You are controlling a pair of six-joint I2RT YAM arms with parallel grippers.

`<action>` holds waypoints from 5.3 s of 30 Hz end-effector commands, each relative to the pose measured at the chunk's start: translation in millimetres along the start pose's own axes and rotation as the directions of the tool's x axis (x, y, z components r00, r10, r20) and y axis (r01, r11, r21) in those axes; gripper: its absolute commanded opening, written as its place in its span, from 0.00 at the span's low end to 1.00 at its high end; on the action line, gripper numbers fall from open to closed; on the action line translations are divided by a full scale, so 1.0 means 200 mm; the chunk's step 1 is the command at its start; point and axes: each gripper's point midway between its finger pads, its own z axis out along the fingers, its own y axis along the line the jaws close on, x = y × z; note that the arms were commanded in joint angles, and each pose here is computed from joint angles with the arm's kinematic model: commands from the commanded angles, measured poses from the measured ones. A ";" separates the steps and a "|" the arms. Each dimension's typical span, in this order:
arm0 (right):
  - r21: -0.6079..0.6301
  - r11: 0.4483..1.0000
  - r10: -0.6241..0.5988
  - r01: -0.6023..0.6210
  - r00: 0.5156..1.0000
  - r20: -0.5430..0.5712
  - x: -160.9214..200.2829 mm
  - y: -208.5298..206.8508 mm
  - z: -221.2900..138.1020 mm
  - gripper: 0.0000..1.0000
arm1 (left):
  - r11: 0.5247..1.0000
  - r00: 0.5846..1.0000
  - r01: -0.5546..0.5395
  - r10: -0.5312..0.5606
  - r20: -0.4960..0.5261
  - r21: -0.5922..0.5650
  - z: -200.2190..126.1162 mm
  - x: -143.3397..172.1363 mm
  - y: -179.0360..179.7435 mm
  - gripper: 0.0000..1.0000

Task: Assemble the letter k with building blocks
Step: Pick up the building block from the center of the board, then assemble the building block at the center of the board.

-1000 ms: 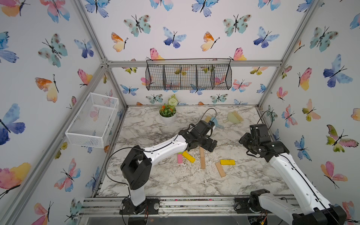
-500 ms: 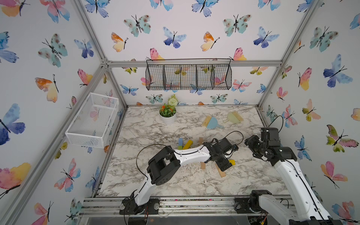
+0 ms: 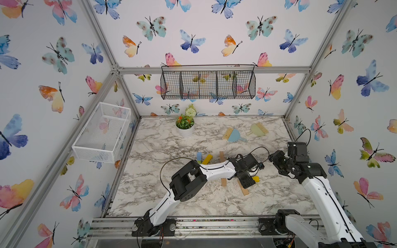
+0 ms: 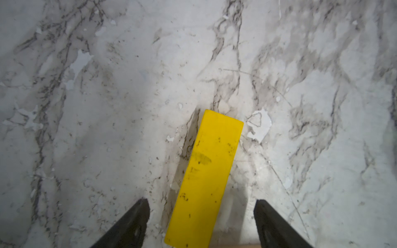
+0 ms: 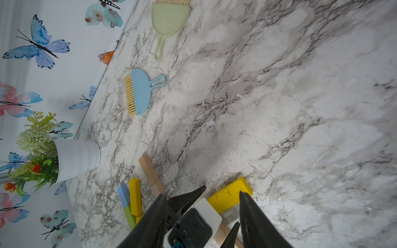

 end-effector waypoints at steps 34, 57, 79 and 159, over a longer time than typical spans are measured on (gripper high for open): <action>-0.030 1.000 -0.008 0.008 1.000 0.007 0.01 0.00 0.00 0.56 | 0.998 0.999 -0.026 0.024 -0.031 -0.061 0.05 0.04 0.02 0.30; -0.084 0.996 0.009 -0.009 1.000 -0.001 0.05 0.00 0.03 0.55 | 0.965 0.977 0.200 -0.184 0.105 -0.170 -0.26 -0.01 0.53 0.32; -0.083 0.997 -0.001 -0.003 0.999 -0.052 0.11 -0.02 0.10 0.55 | 0.886 0.914 0.407 -0.394 0.102 -0.224 -0.28 0.13 0.73 0.33; -0.068 0.998 -0.001 -0.006 0.995 -0.100 0.17 -0.06 0.15 0.55 | 0.853 0.875 0.482 -0.481 0.054 -0.199 -0.17 0.23 0.65 0.41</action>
